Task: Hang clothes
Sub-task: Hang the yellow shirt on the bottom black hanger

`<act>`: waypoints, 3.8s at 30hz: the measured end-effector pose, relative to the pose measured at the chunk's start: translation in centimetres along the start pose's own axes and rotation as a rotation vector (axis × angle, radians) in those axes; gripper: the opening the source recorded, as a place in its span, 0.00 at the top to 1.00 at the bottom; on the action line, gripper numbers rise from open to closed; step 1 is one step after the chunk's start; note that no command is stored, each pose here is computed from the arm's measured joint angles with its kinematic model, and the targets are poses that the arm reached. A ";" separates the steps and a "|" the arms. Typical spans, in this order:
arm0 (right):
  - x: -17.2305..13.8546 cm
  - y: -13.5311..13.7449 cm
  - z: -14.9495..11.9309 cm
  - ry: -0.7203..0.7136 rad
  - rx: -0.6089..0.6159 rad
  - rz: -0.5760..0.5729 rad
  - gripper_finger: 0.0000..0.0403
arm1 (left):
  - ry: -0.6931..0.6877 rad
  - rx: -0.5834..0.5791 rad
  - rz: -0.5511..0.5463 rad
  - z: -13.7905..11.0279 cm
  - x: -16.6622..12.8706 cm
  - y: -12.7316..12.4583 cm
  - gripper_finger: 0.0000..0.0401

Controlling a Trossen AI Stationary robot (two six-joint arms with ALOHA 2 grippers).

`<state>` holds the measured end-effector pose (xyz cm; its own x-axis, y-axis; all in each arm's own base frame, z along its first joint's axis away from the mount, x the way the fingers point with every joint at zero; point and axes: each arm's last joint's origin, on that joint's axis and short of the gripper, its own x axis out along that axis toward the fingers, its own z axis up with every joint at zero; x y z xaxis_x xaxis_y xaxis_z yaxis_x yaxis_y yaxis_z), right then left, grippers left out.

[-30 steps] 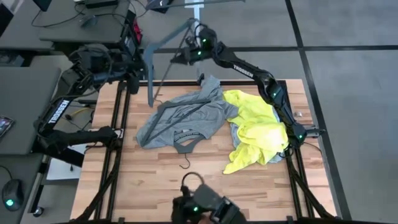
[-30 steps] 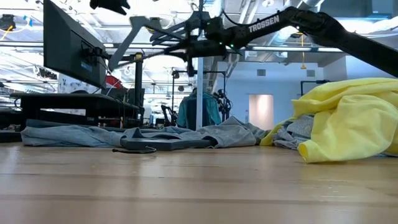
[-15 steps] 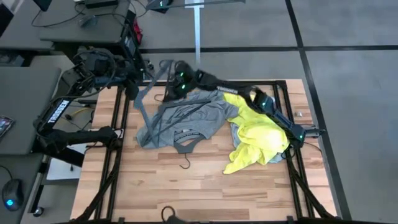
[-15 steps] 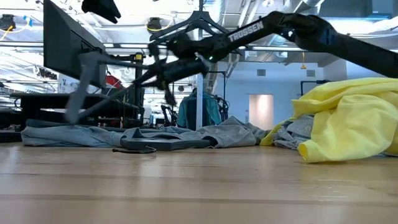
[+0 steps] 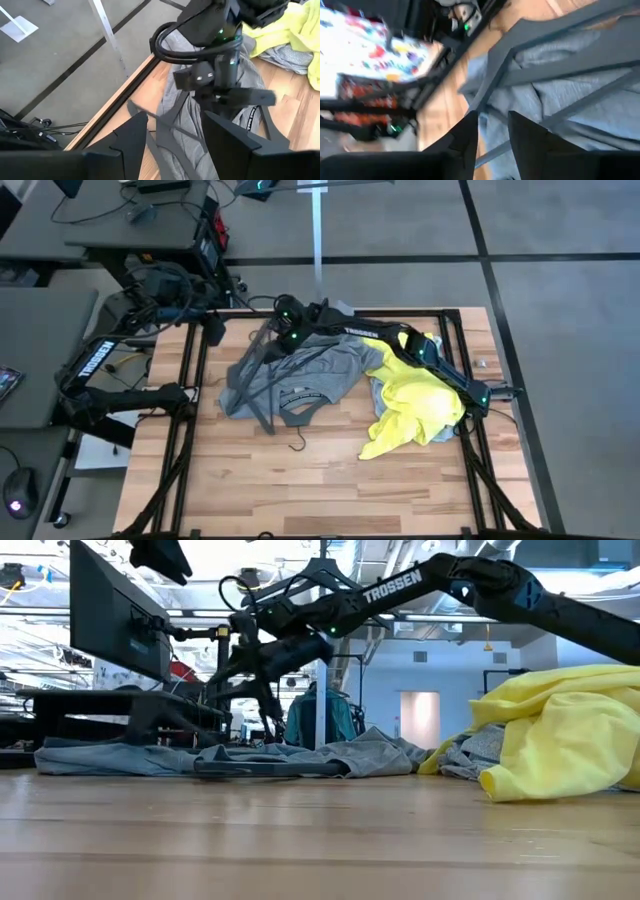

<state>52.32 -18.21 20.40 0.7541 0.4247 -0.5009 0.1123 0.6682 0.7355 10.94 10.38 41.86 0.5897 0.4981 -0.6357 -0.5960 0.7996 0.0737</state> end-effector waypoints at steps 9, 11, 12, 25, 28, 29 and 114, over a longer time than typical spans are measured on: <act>-11.3 6.2 0.1 0.092 -0.398 -0.179 0.72 | -0.052 0.033 -0.025 1.0 1.0 0.0 0.57; -14.9 8.1 -0.4 0.113 -0.450 -0.303 0.72 | -0.068 0.030 -0.057 1.5 1.7 0.0 0.57; -16.5 9.0 -0.8 0.129 -0.461 -0.360 0.72 | -0.073 0.026 -0.076 1.8 2.2 -0.1 0.57; -28.2 16.0 -8.2 0.164 -0.217 -0.672 0.72 | -0.006 0.047 -0.299 5.0 12.7 -4.1 0.57; -28.9 14.8 -10.6 0.205 -0.133 -0.714 0.72 | 0.050 0.036 -0.362 4.9 15.0 -5.3 0.57; -28.6 14.0 -11.4 0.218 -0.100 -0.723 0.72 | 0.074 0.037 -0.383 4.7 15.6 -5.7 0.57; -24.7 10.8 -7.3 -0.288 -0.442 -0.078 1.00 | -0.243 0.062 -0.508 9.2 19.3 -7.7 0.57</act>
<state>30.21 -17.04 37.32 0.9087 0.2202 -0.3546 -0.0618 0.9111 0.4075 31.91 16.88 36.10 0.9069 0.1025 -0.4088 -0.1758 0.9736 -0.1458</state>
